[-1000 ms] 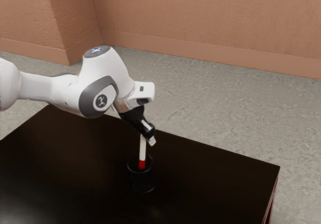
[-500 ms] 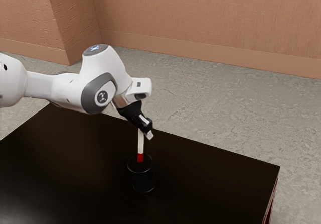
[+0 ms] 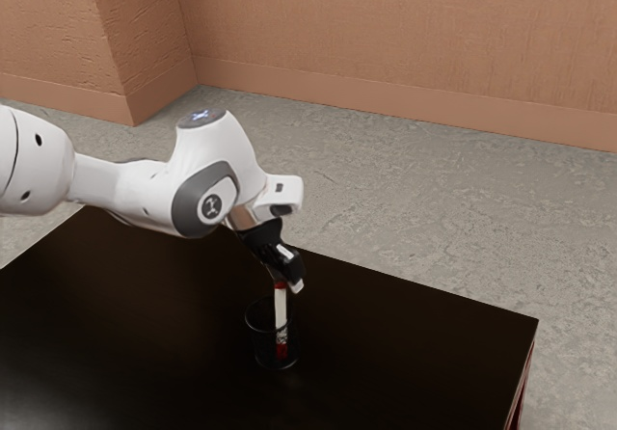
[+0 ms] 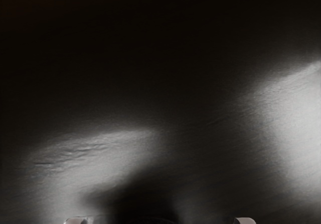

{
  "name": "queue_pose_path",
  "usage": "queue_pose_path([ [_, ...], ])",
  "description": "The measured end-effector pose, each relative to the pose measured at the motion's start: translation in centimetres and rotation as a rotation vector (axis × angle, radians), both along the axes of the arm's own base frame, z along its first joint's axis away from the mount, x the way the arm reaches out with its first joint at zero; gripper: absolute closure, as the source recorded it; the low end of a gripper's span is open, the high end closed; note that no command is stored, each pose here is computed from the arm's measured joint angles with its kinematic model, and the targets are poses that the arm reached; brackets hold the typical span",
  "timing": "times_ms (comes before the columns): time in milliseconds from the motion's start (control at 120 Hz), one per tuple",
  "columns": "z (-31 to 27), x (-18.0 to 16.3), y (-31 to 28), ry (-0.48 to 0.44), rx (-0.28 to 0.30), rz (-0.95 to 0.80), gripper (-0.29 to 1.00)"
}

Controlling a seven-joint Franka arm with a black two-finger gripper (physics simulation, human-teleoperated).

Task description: Put the marker into the pen holder.

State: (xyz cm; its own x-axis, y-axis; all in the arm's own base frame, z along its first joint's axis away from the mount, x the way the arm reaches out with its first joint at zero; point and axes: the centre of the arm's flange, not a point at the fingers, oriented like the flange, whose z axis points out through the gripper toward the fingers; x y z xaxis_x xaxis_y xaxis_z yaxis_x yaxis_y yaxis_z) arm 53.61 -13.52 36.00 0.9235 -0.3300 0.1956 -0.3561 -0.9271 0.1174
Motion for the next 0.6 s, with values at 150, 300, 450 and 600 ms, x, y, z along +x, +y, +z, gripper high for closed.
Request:
queue_pose_path([
  [150,5.6,2.7,0.8,-0.088,-0.004,-0.015,0.17],
  [300,22.0,6.4,6.2,-0.155,0.154,0.009,0.08],
  [450,28.7,3.0,14.9,-0.068,0.244,0.175,0.04],
  [600,27.7,1.7,21.3,0.077,0.253,0.327,0.02],
])
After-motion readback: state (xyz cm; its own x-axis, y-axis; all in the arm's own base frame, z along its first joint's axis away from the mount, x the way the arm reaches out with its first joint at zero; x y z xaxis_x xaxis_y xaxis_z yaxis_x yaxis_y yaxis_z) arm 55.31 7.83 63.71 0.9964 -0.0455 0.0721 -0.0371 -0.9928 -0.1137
